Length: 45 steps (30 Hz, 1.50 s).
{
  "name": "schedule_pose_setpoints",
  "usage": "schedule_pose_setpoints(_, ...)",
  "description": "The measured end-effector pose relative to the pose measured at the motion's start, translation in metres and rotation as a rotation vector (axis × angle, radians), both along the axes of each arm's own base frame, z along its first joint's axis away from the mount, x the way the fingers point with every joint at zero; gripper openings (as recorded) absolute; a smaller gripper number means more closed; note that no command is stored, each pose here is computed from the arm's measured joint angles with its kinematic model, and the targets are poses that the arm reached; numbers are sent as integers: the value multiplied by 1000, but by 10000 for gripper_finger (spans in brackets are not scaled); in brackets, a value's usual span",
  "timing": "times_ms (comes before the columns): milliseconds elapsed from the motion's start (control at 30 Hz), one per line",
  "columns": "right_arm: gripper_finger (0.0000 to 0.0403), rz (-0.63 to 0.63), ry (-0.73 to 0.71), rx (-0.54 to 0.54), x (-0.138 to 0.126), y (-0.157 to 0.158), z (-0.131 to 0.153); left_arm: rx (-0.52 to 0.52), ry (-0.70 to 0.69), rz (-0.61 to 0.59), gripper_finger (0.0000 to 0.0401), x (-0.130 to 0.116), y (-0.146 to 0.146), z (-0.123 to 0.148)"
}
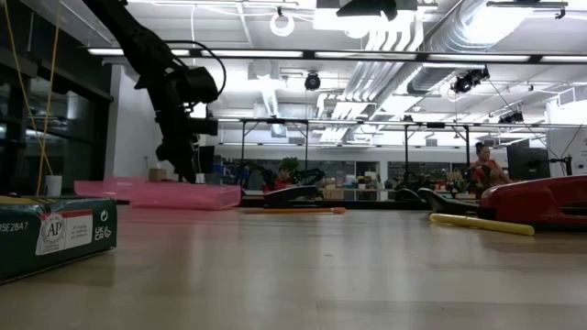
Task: Pack school essentials
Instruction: Put the orange pencil into the pink supply box
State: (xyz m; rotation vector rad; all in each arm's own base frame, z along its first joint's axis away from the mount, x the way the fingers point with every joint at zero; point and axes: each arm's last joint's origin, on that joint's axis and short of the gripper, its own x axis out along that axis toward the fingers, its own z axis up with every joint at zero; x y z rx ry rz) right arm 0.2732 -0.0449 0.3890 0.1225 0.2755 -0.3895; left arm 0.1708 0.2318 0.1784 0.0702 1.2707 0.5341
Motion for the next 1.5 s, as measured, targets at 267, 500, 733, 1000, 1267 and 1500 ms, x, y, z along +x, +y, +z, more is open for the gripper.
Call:
schedule_pose_setpoints(267, 275, 11, 32, -30, -1, 0, -2, -35, -271, 89, 124, -1, -8, 49)
schedule_pose_setpoints(500, 275, 54, 208, 8, -8, 1, -17, -108, -859, 53, 140, -2, -48, 124)
schedule_pose_setpoints(733, 275, 107, 207, 72, -17, 6, -50, -93, -1279, -129, 141, 2, -121, 153)
schedule_pose_setpoints(1000, 275, 222, -20, 143, -18, 10, -66, 2, -1377, -235, 141, -5, -168, 147)
schedule_pose_setpoints(1267, 275, 147, -71, 178, -16, 8, -63, 35, -1387, -302, 141, -13, -175, 153)
schedule_pose_setpoints(1500, 275, 4, 226, 224, 16, -21, -63, 16, -1398, -290, 141, -15, -176, 154)
